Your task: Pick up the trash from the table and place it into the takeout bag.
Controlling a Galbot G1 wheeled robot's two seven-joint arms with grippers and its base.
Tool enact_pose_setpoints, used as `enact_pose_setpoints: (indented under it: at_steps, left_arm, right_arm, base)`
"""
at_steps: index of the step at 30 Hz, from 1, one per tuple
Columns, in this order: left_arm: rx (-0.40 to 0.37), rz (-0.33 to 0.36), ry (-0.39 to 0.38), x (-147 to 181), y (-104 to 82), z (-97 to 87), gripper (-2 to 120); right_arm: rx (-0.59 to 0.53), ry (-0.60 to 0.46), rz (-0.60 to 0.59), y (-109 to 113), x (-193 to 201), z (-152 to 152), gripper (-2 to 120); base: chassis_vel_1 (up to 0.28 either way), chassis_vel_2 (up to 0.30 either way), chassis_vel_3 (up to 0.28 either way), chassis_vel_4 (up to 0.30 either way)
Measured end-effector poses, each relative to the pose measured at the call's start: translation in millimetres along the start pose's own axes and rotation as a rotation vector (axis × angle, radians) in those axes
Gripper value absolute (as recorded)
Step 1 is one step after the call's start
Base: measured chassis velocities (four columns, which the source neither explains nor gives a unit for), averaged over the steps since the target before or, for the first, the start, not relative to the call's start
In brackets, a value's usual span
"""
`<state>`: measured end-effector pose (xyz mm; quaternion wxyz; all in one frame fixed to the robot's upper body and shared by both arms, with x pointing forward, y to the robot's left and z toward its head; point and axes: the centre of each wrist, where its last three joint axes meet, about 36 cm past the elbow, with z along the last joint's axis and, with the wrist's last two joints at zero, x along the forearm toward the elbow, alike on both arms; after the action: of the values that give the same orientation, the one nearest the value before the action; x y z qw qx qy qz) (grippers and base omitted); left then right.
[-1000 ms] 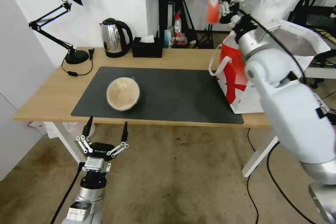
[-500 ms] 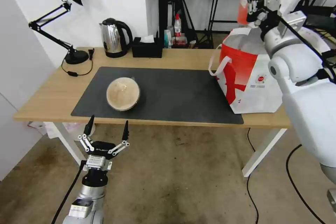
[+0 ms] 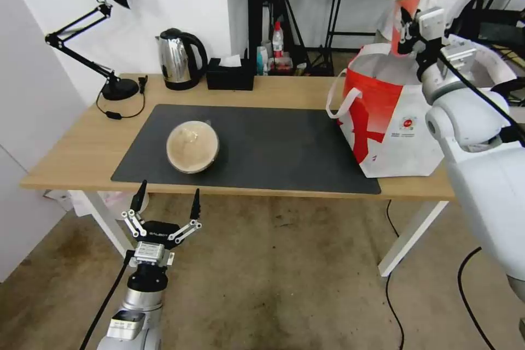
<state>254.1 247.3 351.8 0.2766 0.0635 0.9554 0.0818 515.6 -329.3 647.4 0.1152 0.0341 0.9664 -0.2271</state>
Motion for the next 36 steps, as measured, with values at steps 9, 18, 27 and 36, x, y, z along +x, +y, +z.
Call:
enact_pose_setpoints:
  at_steps: [9,18,27,36]
  left_arm:
    - [0.000,0.001,0.004,2.2,-0.4,-1.0,100]
    - [-0.003,0.000,0.001,2.6,0.5,-2.7,100]
    - [-0.004,-0.001,-0.002,1.8,1.1,-2.9,100]
    - [-0.007,-0.006,-0.002,2.0,2.8,-2.9,100]
  right_arm:
    - [0.018,0.171,0.021,-16.7,14.4,-9.7,5]
    - [-0.001,0.227,-0.021,-26.6,17.9,-16.5,5]
    - [-0.008,0.222,-0.030,-25.9,14.2,-17.8,5]
    - [-0.019,0.211,-0.037,-22.0,10.7,-19.8,5]
  base:
    - [0.000,0.000,0.000,0.000]
    - [0.000,0.000,0.000,0.000]
    - [0.000,0.000,0.000,0.000]
    - [0.000,0.000,0.000,0.000]
